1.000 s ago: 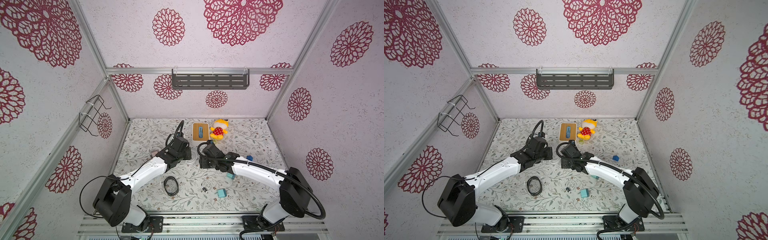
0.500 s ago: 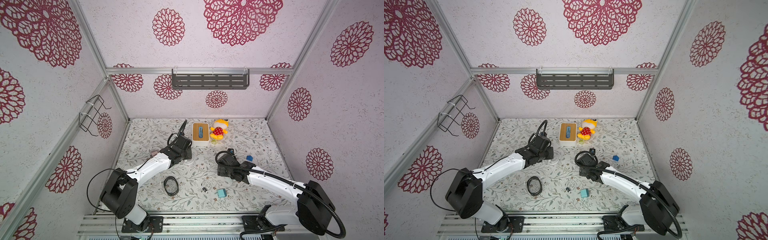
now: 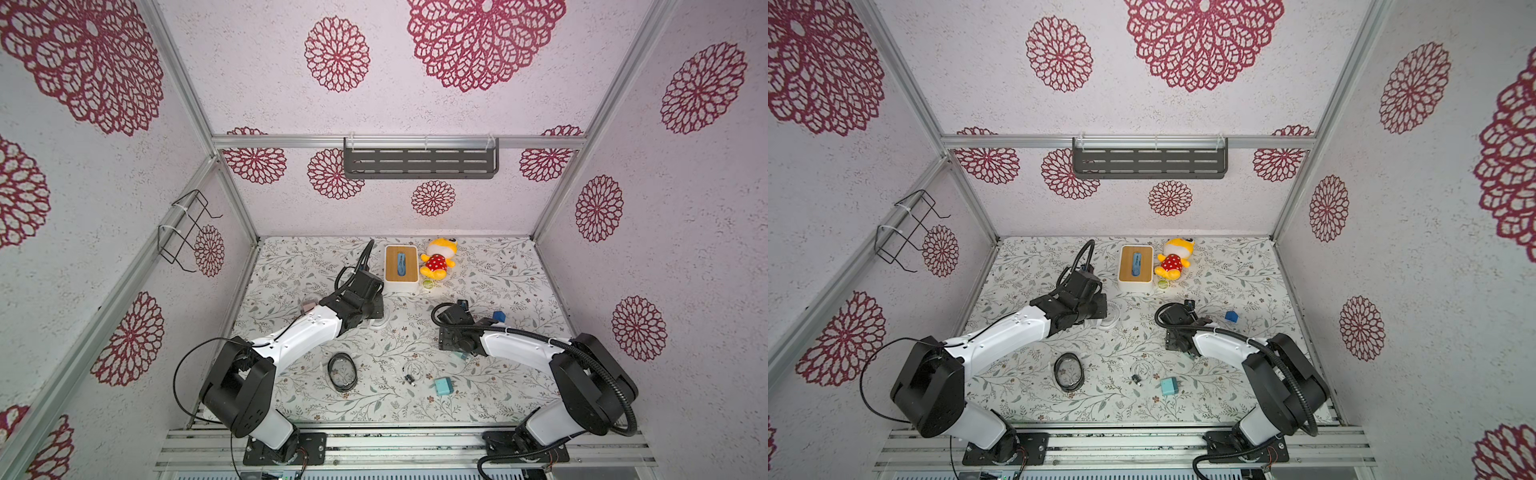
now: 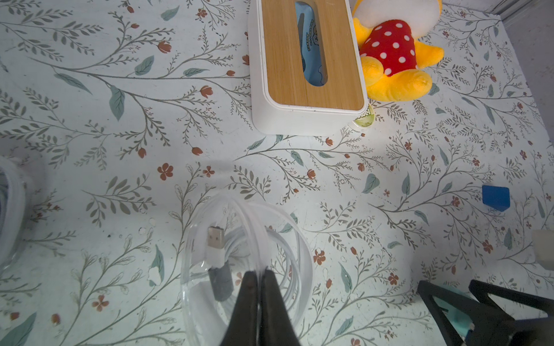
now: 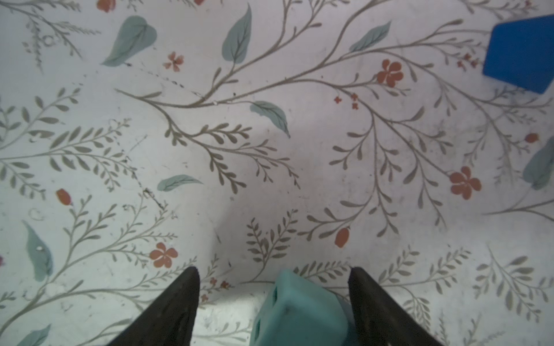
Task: Pack away charging kits
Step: Pick up the plug from the center of the board.
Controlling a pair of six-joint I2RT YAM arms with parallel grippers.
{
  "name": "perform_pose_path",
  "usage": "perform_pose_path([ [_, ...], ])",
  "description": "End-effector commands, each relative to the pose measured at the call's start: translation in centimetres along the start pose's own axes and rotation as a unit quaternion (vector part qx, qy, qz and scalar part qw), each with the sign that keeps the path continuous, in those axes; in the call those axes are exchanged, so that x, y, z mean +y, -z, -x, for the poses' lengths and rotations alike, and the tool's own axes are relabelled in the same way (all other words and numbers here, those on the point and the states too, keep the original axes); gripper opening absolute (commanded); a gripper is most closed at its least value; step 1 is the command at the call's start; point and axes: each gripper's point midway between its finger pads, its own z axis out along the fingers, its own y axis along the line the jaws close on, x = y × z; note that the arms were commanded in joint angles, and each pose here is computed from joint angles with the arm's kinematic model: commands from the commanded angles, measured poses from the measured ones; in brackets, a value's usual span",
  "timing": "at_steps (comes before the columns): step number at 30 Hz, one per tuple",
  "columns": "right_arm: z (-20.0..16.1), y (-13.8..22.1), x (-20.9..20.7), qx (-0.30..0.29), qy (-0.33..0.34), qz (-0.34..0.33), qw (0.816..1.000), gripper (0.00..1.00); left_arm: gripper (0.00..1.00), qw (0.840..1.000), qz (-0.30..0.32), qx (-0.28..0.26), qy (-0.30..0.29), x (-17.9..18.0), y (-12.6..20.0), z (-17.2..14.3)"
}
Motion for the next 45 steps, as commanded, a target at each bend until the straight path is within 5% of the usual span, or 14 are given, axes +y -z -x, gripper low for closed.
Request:
perform_pose_path([
  [1, -0.4, 0.2, 1.0, 0.008, -0.005, 0.037, 0.999, 0.80, 0.00, 1.000, -0.012, -0.009, -0.006, -0.7, 0.2, 0.5],
  [14, -2.4, 2.0, 1.5, 0.009, -0.013, 0.057, 0.998, 0.76, 0.00, 1.000, -0.015, -0.003, -0.007, -0.8, -0.1, 0.3],
  [23, -2.8, 0.3, 0.5, 0.026, -0.001, -0.010, 1.000, 0.61, 0.00, 1.000, -0.017, 0.001, -0.006, -1.0, -0.2, 0.2],
  [37, -1.2, 1.4, 2.3, 0.010, -0.011, 0.009, 1.000, 0.23, 0.00, 1.000, -0.026, 0.006, -0.009, -1.3, -0.2, 0.1],
  [45, 2.8, 5.6, 4.6, -0.034, -0.036, 0.060, 0.997, 0.16, 0.00, 0.998, -0.062, 0.019, 0.000, -2.4, -0.4, -0.3],
])
